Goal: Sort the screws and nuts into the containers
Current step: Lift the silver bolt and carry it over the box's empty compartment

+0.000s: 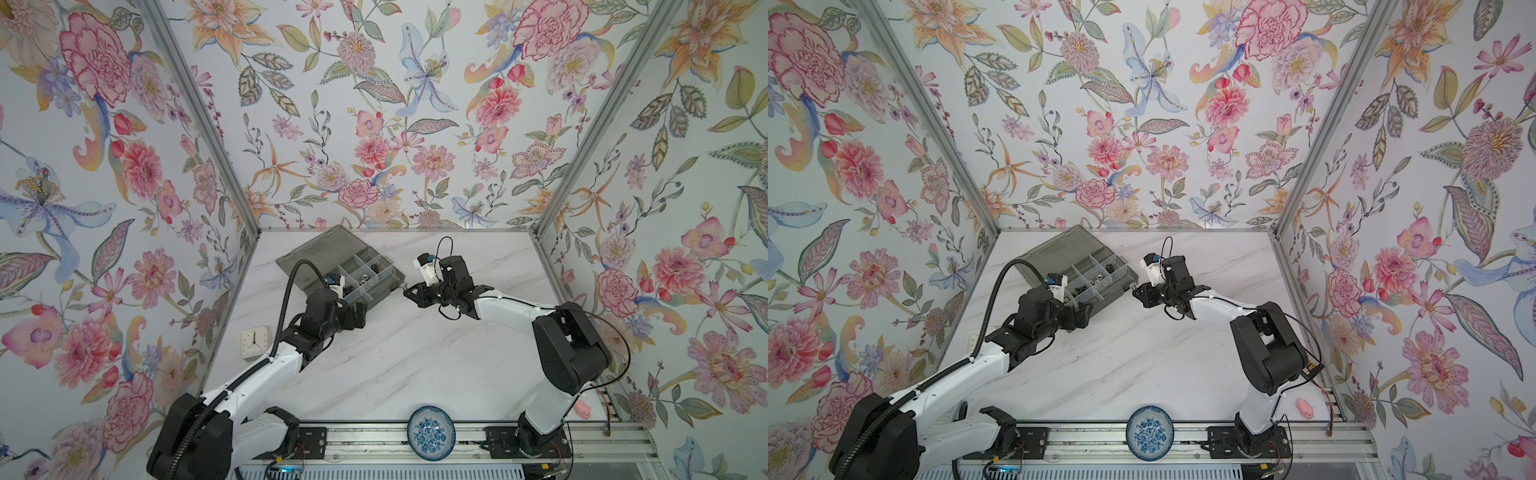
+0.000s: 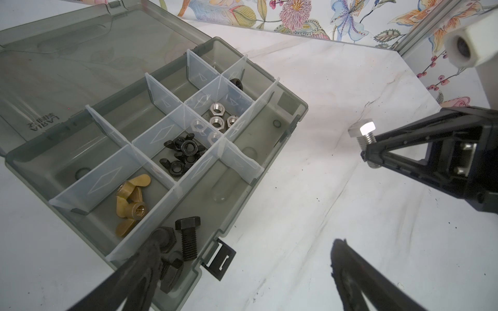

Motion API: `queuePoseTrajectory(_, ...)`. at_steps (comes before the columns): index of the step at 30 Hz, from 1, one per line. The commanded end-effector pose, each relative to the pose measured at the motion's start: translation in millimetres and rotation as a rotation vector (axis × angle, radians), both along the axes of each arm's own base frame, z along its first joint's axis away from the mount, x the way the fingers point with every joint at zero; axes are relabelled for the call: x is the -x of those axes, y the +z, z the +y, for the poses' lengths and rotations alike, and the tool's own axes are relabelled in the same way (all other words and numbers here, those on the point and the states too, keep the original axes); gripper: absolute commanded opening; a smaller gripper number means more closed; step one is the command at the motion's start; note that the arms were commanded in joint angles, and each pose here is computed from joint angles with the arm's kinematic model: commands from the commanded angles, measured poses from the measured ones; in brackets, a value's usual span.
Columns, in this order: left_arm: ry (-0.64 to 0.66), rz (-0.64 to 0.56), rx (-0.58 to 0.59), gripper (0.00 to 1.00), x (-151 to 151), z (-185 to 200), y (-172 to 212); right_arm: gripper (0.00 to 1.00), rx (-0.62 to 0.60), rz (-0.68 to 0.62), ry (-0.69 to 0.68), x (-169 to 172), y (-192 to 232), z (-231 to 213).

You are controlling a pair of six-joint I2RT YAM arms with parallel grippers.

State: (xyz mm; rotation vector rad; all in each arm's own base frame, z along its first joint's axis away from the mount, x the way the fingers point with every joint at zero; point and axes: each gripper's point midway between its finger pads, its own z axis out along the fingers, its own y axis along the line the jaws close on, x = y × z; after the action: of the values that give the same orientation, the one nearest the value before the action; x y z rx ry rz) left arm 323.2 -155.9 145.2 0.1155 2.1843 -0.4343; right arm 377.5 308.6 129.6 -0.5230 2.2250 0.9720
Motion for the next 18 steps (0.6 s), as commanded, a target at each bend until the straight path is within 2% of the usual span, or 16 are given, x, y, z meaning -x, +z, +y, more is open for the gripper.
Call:
queuePoseTrajectory(1,0.010,-0.008,0.013,0.99,0,5,1,0.00,-0.210,0.008,-0.082,-22,45,11)
queuePoseTrajectory(4,0.009,-0.006,0.014,0.99,1,5,1,0.00,-0.289,0.062,-0.129,-35,44,16)
queuePoseTrajectory(7,0.008,-0.007,0.016,0.99,2,5,1,0.00,-0.371,0.099,-0.094,-43,42,31)
queuePoseTrajectory(18,0.007,0.004,0.032,1.00,6,5,-7,0.00,-0.398,0.155,-0.112,-55,8,56)
